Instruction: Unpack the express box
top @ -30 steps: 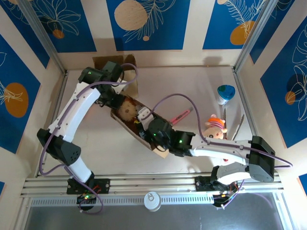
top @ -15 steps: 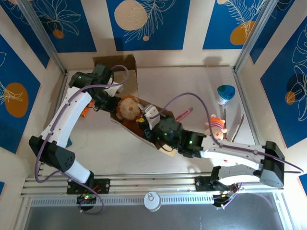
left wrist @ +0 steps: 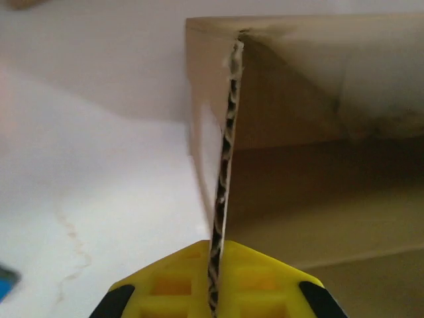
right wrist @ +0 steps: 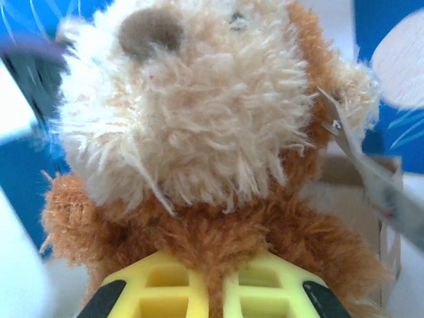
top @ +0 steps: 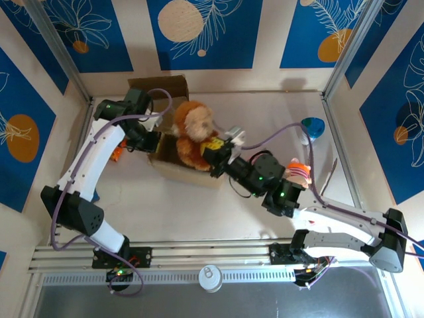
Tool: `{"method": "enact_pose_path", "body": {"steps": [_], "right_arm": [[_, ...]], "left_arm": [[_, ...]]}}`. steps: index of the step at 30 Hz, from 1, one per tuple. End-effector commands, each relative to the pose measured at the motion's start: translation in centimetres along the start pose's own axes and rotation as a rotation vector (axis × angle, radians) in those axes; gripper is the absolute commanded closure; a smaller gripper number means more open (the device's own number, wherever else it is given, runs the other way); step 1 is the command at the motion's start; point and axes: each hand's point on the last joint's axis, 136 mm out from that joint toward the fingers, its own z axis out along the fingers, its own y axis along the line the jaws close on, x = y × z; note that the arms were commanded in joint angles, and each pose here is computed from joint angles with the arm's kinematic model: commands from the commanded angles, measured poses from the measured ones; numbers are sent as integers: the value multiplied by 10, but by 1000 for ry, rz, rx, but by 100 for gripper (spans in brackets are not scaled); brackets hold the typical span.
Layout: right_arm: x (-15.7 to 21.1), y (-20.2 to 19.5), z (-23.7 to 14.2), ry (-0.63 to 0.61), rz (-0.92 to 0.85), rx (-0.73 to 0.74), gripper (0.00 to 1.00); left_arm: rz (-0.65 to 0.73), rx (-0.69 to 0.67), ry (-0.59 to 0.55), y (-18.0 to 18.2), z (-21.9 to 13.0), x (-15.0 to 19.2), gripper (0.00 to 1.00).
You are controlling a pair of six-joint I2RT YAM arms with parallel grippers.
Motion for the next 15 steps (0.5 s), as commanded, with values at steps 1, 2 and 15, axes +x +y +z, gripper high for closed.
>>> {"method": "enact_pose_path", "body": {"steps": [1, 2, 15], "right_arm": [[-87, -2, -16, -288, 149, -33, 100], [-91, -6, -16, -294, 161, -27, 100], [-78, -84, -42, -47, 148, 342, 100]], "left_arm": [[-70, -155, -41, 32, -5, -14, 100], [-79, -151, -49, 31, -5, -17, 100], [-117, -67, -40, 17, 22, -37, 100]]}}
